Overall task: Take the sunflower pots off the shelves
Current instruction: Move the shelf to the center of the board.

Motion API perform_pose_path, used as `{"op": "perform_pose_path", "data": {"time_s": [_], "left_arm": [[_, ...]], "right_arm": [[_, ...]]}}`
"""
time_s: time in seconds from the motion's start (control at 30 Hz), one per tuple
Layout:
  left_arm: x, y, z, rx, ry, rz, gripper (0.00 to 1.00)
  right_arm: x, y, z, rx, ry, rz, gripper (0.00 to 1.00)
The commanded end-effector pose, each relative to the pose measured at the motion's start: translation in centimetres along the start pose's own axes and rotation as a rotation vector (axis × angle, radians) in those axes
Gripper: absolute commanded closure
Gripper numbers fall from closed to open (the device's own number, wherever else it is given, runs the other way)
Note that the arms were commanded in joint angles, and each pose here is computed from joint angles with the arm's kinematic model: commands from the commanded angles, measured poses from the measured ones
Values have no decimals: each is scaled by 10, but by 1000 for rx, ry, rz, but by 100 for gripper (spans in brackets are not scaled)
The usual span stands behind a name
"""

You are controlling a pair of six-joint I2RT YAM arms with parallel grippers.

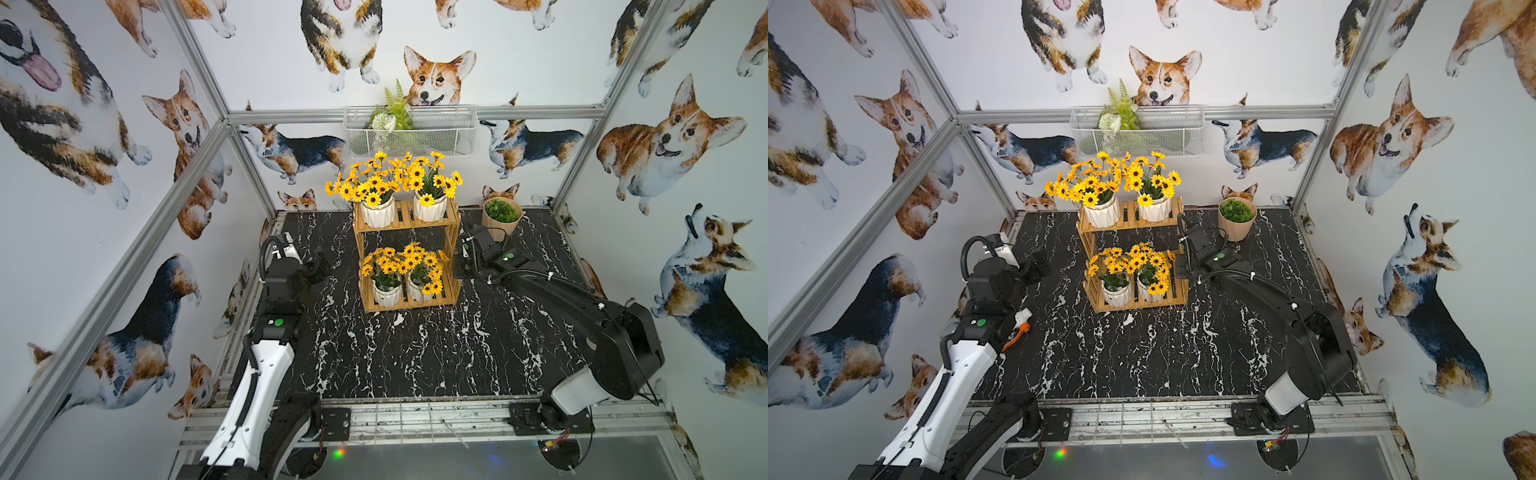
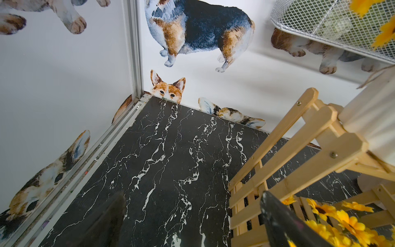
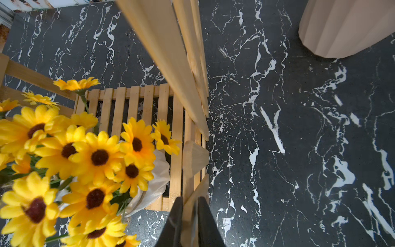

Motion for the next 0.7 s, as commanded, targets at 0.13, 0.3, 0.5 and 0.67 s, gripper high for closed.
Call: {"op": "perform_pose_path", "data": {"time_s": [0.13, 0.3, 0.5, 0.67], "left_arm": [[6, -1, -1, -6, -13, -34, 0], [6, -1, -1, -6, -15, -34, 0], [5, 0, -1, -8, -18, -35, 0], [6, 0, -2, -10, -19, -38, 0]], "right_arm": [[-3, -11, -12, -56, 60, -44, 92], [-8, -15, -14, -57, 74, -52, 95], [-15, -18, -13, -48, 97, -53, 96], [-20, -19, -10, -44, 122, -56, 99]]}}
Point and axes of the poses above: each gripper's point midway between its finger pads, its own y axis out along the fingers, its own z axis along the line the jaws close on, x = y × z, the point moved 4 cm from there along -y, back along the fingers, and after that the axes turned 12 degrees about -y, right-handed, at the moved point
